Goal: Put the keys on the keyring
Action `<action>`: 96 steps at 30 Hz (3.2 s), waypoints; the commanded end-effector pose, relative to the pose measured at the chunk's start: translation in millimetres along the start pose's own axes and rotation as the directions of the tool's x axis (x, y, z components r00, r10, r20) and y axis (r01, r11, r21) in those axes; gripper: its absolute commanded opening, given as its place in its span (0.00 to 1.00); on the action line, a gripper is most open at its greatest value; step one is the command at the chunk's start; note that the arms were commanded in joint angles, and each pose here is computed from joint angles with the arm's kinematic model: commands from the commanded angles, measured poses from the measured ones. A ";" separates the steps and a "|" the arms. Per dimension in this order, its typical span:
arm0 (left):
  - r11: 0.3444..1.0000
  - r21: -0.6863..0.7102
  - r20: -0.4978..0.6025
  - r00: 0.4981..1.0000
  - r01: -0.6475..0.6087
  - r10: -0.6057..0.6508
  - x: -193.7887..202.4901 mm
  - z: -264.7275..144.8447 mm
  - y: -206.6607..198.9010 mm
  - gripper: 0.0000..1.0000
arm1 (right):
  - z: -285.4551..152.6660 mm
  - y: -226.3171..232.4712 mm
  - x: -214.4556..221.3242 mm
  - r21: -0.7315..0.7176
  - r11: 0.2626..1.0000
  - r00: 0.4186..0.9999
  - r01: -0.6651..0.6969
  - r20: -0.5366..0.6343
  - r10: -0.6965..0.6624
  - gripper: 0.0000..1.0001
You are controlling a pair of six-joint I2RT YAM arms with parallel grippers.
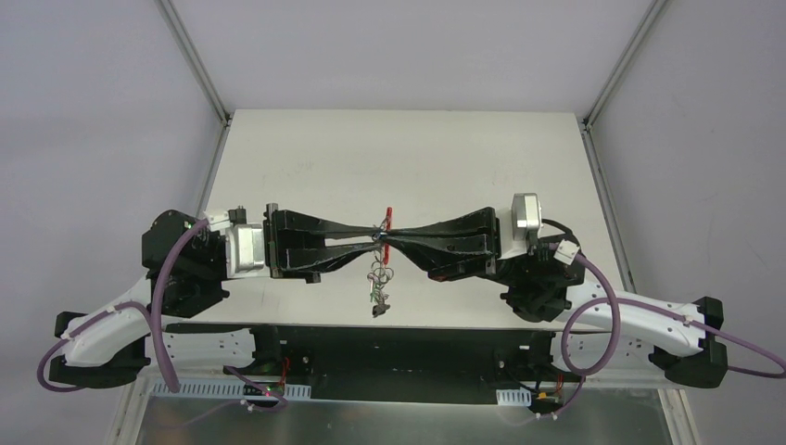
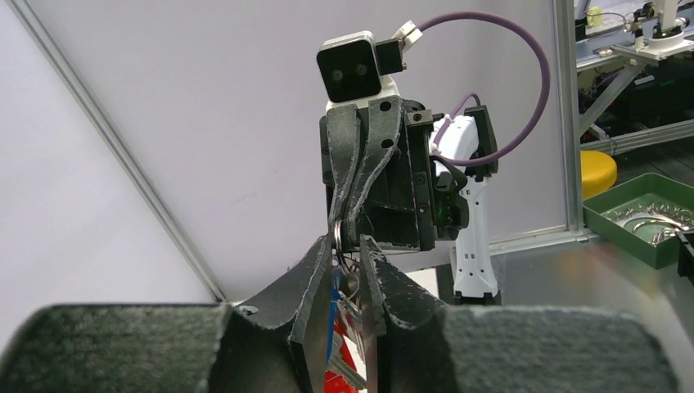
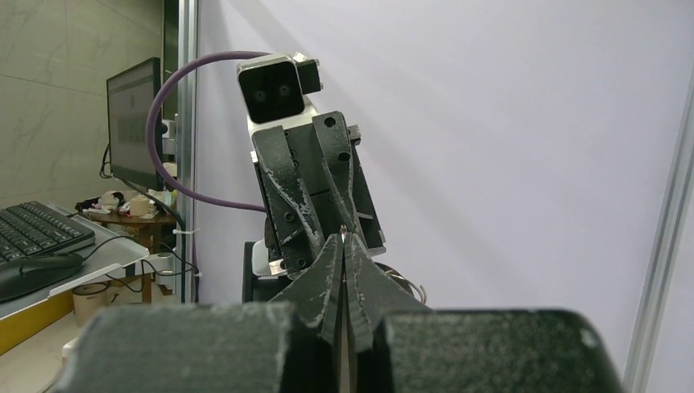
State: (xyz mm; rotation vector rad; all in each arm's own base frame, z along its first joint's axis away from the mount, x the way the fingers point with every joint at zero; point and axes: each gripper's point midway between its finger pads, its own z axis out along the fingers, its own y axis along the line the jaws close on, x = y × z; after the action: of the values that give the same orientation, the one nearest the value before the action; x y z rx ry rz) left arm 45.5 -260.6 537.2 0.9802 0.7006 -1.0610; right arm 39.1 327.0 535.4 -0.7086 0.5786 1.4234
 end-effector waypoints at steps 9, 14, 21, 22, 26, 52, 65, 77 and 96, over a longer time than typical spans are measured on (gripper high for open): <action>1.000 0.015 0.020 1.000 0.021 -0.022 -15.6 1.9 -1.0 0.00 | 4.5 7.4 -42.8 -0.031 0.998 0.990 0.051 0.132 -0.046 0.00; 0.999 -0.002 -0.002 0.999 0.053 -0.053 -19.6 1.8 2.6 0.00 | 0.8 9.7 -41.8 -0.038 0.998 0.993 0.043 0.109 -0.038 0.00; 0.994 -0.020 -0.082 0.991 0.107 -0.109 -14.5 1.7 5.1 0.00 | -10.1 15.9 -20.1 -0.064 0.998 0.994 0.015 -0.110 -0.022 0.03; 0.993 -0.023 -0.086 0.990 0.112 -0.114 -15.5 0.8 5.4 0.00 | -13.7 16.5 -13.2 -0.066 0.998 0.988 0.010 -0.154 -0.020 0.06; 0.990 -0.023 -0.129 0.982 0.136 -0.138 -11.0 -2.8 3.3 0.00 | -26.0 16.1 -7.4 -0.061 0.998 0.956 0.017 -0.293 -0.035 0.21; 0.936 -0.006 -0.511 0.803 0.352 -0.306 52.6 -15.2 -30.3 0.00 | -67.1 9.6 44.7 0.046 0.996 0.614 -0.076 -0.785 0.083 0.34; 0.922 0.009 -0.606 0.735 0.388 -0.304 62.6 -15.8 -37.8 0.00 | -71.7 13.2 53.5 0.060 0.992 0.580 -0.109 -0.807 0.113 0.31; 0.924 0.013 -0.625 0.724 0.383 -0.291 67.0 -16.5 -38.1 0.00 | -69.5 14.4 61.5 0.067 0.990 0.580 -0.128 -0.805 0.129 0.28; 0.931 0.006 -0.634 0.721 0.365 -0.278 64.6 -22.5 -35.4 0.00 | -74.3 16.1 77.6 0.076 0.986 0.521 -0.151 -0.841 0.145 0.13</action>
State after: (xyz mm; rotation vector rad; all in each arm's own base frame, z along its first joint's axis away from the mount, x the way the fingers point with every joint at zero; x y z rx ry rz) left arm 37.8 -274.3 435.9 1.4185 1.5088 -1.0613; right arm 35.8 323.6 420.2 -1.4152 1.4423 1.1281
